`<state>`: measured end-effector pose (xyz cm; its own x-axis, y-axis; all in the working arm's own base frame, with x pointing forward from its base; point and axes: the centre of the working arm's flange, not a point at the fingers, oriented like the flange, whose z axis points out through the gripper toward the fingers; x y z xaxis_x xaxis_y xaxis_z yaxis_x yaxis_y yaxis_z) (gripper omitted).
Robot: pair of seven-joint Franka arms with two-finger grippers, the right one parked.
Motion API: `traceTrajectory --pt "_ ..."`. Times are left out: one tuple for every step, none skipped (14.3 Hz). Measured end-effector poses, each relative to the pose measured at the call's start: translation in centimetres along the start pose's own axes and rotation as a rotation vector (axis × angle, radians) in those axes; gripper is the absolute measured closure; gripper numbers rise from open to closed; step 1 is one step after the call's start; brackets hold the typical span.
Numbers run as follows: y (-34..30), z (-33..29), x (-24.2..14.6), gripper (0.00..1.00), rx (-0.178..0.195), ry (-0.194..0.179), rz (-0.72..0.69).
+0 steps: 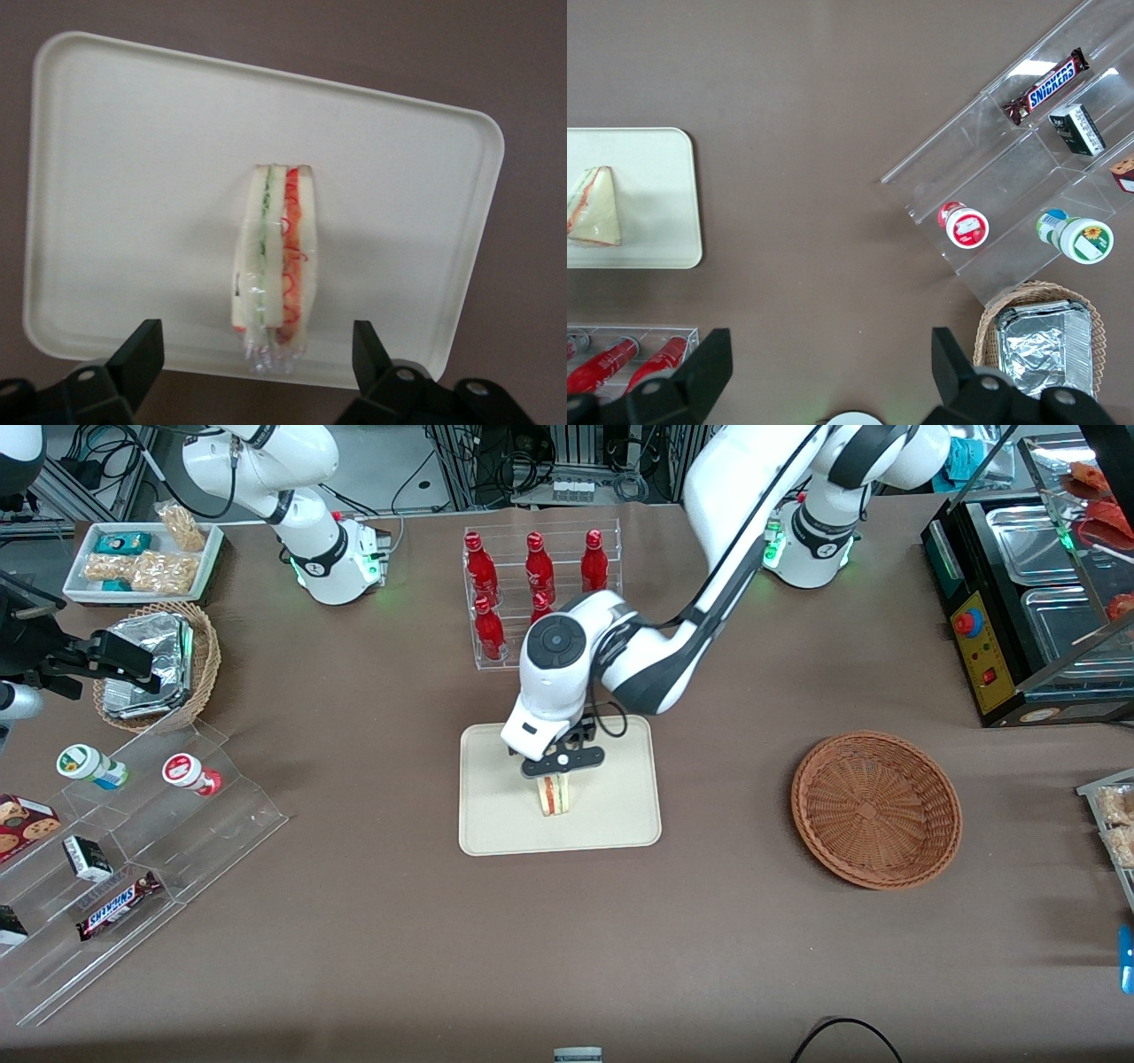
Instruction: Place sandwich from basket to tray
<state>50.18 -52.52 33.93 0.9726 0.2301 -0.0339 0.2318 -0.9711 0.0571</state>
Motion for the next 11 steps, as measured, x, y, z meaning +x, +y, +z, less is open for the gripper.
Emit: traceTrajectory --pt "-1.6 -1.9 1.0 0.00 0.042 -0.018 -0.021" --pt "-3.5 -3.6 2.0 0.00 0.083 -0.038 -0.036" --pt "-5.8 -5.2 3.4 0.00 0.112 -0.054 -0.033" --pt "-8.3 -6.5 5.0 0.00 0.124 -0.063 -0.019" --pt "-11.1 -7.3 6.6 0.00 0.132 -0.074 0.000" --pt "-14.0 -7.6 7.9 0.00 0.142 -0.089 0.024" --pt "-16.6 -7.5 8.8 0.00 0.152 -0.107 0.053" --pt "-19.3 -7.6 9.5 0.00 0.159 -0.124 0.090" --pt "-22.1 -8.0 10.2 0.00 0.162 -0.141 0.138" --pt "-25.1 -8.9 10.8 0.00 0.165 -0.162 0.183" --pt "-28.2 -10.3 11.4 0.00 0.167 -0.188 0.222"
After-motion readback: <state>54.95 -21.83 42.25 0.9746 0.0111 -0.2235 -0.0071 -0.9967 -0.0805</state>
